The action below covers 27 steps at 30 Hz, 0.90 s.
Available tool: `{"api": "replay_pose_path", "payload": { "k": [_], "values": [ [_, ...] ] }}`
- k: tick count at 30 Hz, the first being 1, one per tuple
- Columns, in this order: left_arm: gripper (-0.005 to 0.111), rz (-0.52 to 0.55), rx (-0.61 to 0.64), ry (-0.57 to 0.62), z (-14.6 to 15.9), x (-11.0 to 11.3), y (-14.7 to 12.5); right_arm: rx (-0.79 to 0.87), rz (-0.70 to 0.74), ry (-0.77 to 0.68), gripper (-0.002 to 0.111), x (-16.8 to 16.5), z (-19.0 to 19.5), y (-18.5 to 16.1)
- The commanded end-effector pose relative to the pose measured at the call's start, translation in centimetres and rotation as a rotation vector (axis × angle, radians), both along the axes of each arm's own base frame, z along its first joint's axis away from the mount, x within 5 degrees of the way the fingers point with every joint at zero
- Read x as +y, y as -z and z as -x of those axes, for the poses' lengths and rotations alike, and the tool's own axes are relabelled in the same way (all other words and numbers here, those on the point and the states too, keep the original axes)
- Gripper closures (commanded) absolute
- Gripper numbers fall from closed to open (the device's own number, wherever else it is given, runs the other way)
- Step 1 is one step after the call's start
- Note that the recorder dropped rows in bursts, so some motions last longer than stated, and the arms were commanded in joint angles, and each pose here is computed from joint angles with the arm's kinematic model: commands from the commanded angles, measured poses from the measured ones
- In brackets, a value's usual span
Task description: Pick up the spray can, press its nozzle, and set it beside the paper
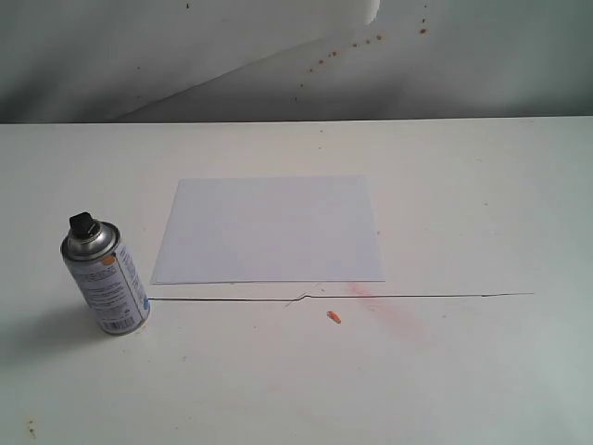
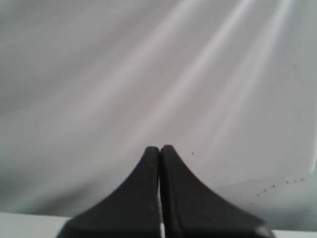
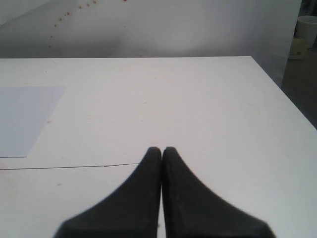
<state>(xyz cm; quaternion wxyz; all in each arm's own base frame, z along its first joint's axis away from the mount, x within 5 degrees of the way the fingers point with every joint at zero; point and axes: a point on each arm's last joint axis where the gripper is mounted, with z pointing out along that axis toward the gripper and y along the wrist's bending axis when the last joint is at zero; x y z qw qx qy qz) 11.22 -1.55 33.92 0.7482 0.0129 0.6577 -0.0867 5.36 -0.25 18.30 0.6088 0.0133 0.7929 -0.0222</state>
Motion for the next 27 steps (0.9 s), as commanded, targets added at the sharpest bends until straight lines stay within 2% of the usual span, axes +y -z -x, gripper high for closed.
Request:
{"api": "replay_pose_path", "payload": {
  "k": [1, 9, 14, 16, 19, 22, 25, 27],
  "values": [
    [0.106, 0.035, 0.14, 0.012, -3.6, -0.6, 0.3, -0.006, 0.013, 0.009, 0.108, -0.1, 0.0, 0.1],
    [0.106, 0.038, 0.219, 0.009, -5.2, -0.9, 1.6, -0.006, 0.013, 0.009, 0.108, -0.1, 0.0, 0.1],
    [0.106, 0.038, 0.219, 0.009, -5.2, -0.9, 1.6, -0.006, 0.013, 0.009, 0.108, -0.1, 0.0, 0.1],
    [0.106, 0.04, 0.2, 0.002, -5.1, -0.8, 2.6, -0.006, 0.013, 0.009, 0.108, -0.1, 0.0, 0.1],
    [0.106, 0.045, 0.147, -0.021, -4.4, -0.5, 6.2, -0.006, 0.013, 0.009, 0.108, -0.1, 0.0, 0.1],
    [0.106, 0.059, 0.153, -0.037, -3.6, -0.2, 9.6, -0.006, 0.013, 0.009, 0.108, -0.1, 0.0, 0.1],
    [0.106, 0.136, 0.36, -0.055, -3.0, 0.0, 14.8, -0.006, 0.013, 0.009, 0.108, -0.1, 0.0, 0.1],
    [0.106, 0.107, 0.494, -0.047, -2.9, -0.2, 17.1, -0.006, 0.013, 0.009, 0.108, -0.1, 0.0, 0.1]
  ]
}}
